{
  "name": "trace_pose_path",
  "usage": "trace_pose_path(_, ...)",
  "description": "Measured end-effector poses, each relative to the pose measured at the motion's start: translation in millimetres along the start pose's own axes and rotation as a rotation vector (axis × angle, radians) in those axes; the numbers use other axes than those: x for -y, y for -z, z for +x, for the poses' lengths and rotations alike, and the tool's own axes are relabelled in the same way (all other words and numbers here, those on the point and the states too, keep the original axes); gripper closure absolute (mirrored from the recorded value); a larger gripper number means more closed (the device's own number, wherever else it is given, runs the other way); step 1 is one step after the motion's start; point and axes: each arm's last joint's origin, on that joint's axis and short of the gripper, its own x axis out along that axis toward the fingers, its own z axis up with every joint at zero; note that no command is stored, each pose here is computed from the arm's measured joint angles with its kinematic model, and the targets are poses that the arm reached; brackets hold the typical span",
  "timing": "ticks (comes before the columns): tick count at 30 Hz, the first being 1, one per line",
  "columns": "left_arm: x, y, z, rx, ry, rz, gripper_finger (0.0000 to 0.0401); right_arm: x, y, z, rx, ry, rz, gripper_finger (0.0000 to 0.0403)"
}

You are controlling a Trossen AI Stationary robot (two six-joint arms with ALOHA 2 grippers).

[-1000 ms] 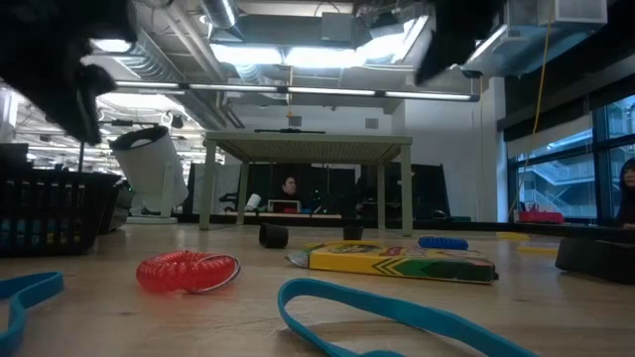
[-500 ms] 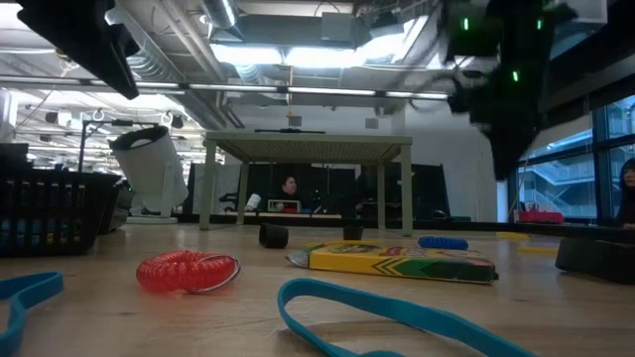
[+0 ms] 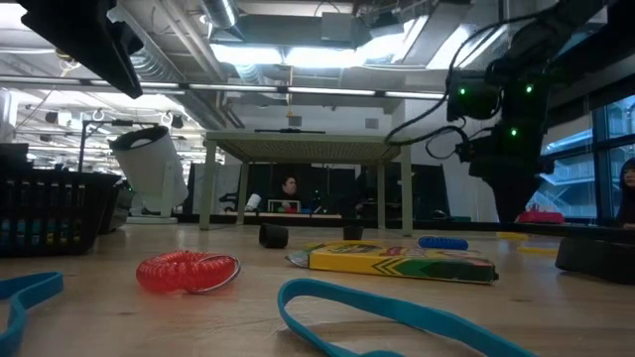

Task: Pick & Place Office Desk Supplies
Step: Put the yellow rubber band into the middle black bin

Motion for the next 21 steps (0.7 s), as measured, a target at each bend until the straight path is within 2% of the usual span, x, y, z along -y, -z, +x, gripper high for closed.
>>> trace_pose_path(7, 0, 0, 0, 0.000, 0.000, 0.003, 0.0309, 14, -4, 14, 0.031, -0.082, 0.075, 0.0266)
trace_pose_path(16, 0, 0, 0, 0.000, 0.000, 0.003, 0.0310, 27, 2, 25, 0.020, -0.044, 0.135, 0.0266)
trace_pose_path(21, 0, 0, 0, 0.001, -0.002, 0.003, 0.0309, 28, 3, 28, 0.030, -0.062, 0.167, 0.0266)
